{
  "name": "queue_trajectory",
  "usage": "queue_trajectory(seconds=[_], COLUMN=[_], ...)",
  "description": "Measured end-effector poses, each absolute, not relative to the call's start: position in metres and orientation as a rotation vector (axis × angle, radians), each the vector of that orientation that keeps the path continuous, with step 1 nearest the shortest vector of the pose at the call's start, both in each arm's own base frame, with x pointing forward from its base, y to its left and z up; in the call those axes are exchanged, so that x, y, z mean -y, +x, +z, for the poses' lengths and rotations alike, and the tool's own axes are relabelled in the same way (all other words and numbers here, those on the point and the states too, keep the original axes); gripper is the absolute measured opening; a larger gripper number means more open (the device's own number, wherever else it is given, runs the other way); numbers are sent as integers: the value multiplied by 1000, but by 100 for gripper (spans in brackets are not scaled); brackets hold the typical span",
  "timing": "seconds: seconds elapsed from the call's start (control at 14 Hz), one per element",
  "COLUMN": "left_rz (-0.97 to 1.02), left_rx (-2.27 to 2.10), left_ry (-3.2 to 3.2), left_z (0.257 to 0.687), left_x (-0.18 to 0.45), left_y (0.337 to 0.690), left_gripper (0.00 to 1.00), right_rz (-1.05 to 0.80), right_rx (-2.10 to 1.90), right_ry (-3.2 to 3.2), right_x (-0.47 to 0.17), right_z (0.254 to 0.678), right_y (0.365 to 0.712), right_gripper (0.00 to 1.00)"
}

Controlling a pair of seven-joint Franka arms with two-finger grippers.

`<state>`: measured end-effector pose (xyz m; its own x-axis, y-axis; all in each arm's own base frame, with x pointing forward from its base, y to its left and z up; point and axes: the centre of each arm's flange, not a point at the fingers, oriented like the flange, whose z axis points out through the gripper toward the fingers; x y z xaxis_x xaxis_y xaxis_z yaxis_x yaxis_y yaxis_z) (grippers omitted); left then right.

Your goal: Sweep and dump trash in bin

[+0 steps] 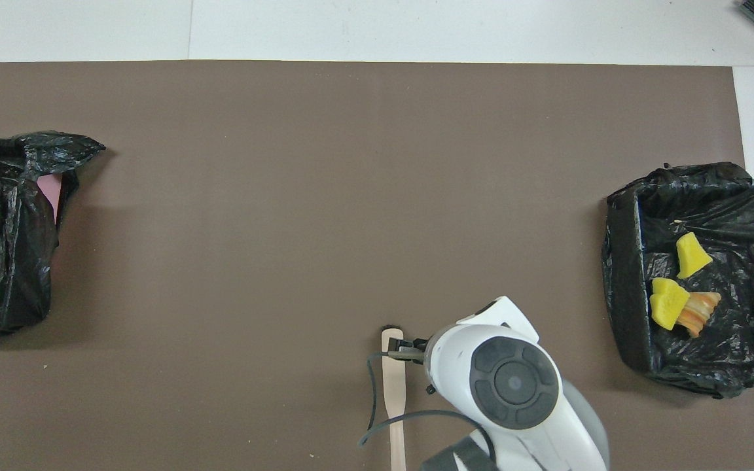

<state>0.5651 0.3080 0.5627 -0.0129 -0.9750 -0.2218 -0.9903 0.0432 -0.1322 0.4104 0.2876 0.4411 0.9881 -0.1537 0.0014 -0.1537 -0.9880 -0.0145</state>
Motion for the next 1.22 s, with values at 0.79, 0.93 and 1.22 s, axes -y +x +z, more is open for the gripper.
queue_trajectory(seconds=[0.79,0.93,1.22], left_rz=[504,554,642], left_rx=[-1939,-1889,-1821], left_ry=[-1678,-1649,-1593], left_z=[557,551,545], left_x=[-326,-316,-297], left_y=[581,581,571], left_gripper=[31,31,31], right_rz=[-178,-163,-105], right_rx=[-361,-333,-196], right_ry=[-3092,-3101,-3119], right_x=[-81,-58,12], right_z=[564,588,652], right_y=[532,532,518], right_gripper=[100,100,100])
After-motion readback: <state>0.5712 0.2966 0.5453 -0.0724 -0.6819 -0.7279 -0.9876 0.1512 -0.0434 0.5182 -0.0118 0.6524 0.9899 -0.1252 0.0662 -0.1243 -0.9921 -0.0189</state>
